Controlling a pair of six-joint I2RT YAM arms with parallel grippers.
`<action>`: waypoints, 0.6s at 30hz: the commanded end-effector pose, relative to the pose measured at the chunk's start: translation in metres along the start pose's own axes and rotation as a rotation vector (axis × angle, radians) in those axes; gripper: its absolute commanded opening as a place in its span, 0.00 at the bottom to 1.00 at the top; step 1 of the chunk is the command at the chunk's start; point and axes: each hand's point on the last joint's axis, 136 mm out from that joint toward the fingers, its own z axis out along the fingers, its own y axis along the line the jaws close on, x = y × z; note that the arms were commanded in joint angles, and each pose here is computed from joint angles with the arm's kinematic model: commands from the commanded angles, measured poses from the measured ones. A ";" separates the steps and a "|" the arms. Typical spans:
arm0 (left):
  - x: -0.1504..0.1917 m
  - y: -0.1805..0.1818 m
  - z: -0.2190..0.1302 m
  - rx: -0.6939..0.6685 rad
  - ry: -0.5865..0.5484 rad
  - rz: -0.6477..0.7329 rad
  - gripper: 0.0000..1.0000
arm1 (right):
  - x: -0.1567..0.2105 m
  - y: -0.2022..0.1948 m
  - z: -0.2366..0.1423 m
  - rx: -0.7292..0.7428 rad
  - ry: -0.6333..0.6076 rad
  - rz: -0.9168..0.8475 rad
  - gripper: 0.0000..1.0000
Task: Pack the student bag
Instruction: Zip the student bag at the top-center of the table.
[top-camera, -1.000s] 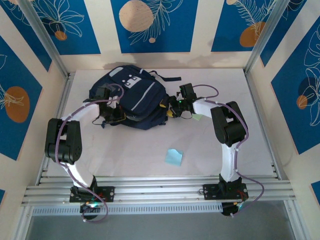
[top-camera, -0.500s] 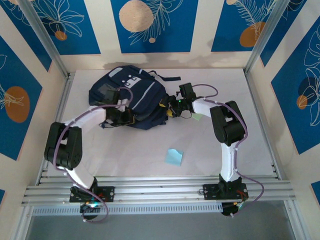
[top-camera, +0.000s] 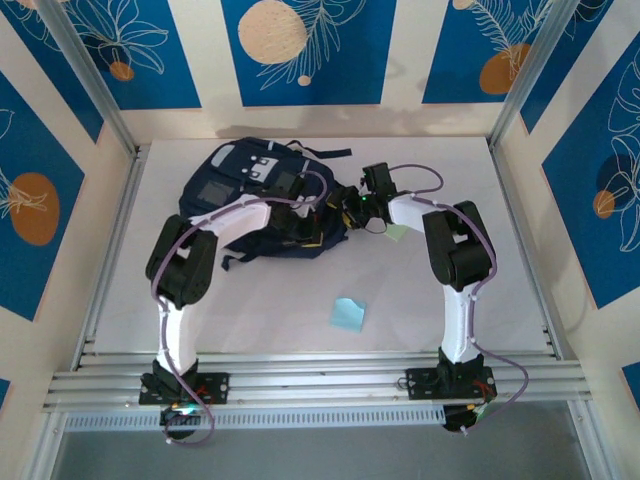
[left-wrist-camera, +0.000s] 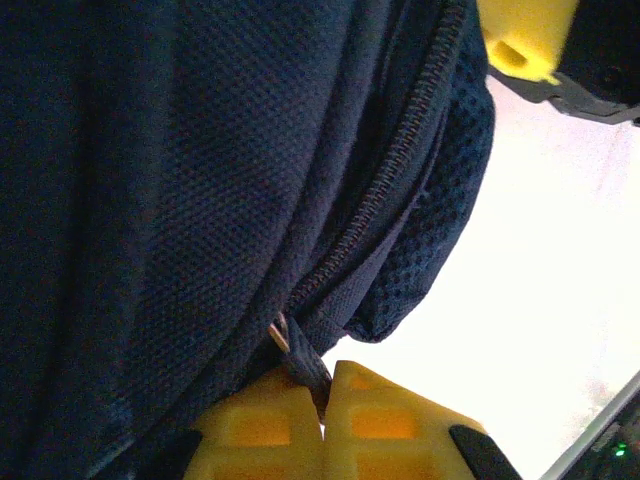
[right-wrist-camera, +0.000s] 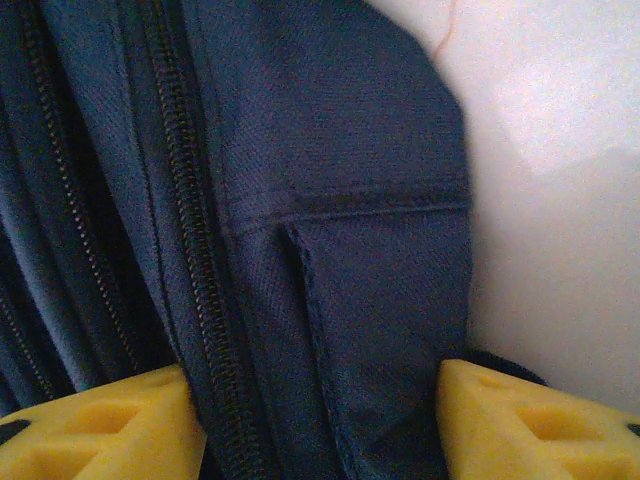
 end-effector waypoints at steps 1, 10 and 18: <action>-0.031 -0.082 0.004 0.280 -0.087 0.112 0.00 | 0.049 0.010 0.008 -0.029 0.172 -0.013 0.60; -0.026 -0.057 -0.015 0.209 -0.119 0.062 0.26 | 0.048 0.013 -0.010 -0.042 0.181 -0.079 0.61; -0.005 -0.022 -0.076 0.159 -0.247 -0.033 0.56 | 0.067 0.008 -0.044 0.054 0.223 -0.293 0.61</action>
